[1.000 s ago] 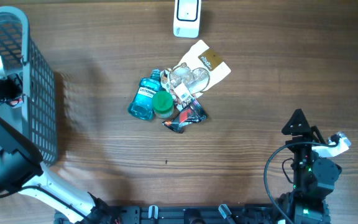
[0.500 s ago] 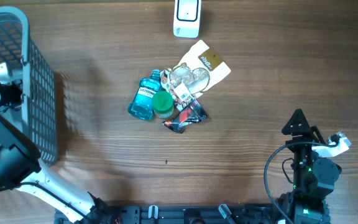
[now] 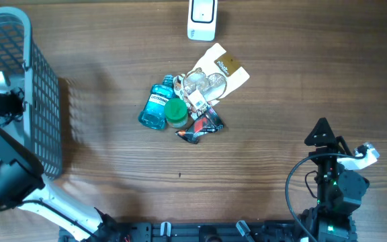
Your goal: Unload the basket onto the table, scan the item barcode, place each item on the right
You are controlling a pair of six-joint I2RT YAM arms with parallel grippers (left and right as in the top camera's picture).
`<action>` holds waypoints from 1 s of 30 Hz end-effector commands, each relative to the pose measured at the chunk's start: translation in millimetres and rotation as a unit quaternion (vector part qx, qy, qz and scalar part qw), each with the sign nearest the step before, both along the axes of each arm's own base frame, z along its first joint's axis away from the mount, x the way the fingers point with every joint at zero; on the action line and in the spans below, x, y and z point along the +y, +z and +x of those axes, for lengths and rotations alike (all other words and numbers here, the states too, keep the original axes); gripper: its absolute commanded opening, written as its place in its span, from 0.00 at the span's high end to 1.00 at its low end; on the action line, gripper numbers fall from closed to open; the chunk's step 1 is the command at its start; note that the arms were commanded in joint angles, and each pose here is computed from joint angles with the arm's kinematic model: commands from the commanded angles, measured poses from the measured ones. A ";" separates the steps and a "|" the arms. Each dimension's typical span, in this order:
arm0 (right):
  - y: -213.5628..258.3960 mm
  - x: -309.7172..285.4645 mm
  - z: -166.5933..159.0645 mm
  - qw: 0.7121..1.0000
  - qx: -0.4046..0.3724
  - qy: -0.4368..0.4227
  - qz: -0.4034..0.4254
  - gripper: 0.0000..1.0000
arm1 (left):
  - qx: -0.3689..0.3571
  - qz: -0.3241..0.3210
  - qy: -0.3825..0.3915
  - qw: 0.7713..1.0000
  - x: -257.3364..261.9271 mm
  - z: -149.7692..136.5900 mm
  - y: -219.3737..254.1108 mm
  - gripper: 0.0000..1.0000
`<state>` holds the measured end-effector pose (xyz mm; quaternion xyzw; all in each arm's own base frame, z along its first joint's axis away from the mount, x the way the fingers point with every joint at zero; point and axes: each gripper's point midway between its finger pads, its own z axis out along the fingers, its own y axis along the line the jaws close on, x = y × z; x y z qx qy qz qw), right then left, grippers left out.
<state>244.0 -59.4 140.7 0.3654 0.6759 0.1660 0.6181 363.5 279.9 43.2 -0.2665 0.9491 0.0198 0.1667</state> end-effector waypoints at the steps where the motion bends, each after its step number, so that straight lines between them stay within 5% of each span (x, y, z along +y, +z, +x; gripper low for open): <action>1: 0.2 -3.6 -0.7 1.000 0.002 -0.008 -0.010 0.00 | -0.070 0.049 0.012 0.996 0.9 1.6 81.8 0.31; 7: 0.2 -3.6 -0.7 1.000 0.002 -0.008 -0.010 0.00 | -0.170 0.072 0.049 0.982 -21.0 -13.8 182.7 0.33; 11: 0.2 -3.6 -0.7 1.000 0.002 -0.008 -0.010 0.00 | -0.303 -0.028 0.005 0.953 -89.4 -14.3 258.3 0.37; 19: 0.2 -3.5 -0.7 1.000 0.002 -0.008 -0.010 0.00 | -0.441 -0.187 -0.230 0.847 -258.6 -49.9 368.1 0.35; 23: 0.2 -3.5 -0.7 1.000 0.002 -0.008 -0.010 0.00 | -0.448 -0.197 -0.312 0.814 -314.4 -68.3 384.7 0.31; 28: 0.2 -3.5 -0.7 1.000 0.002 -0.008 -0.010 0.00 | -0.462 -0.166 -0.471 0.733 -384.6 -98.7 396.2 0.30; 30: 0.2 -3.5 -0.7 1.000 0.002 -0.008 -0.010 0.00 | -0.471 -0.144 -0.539 0.683 -410.5 -115.3 399.6 0.30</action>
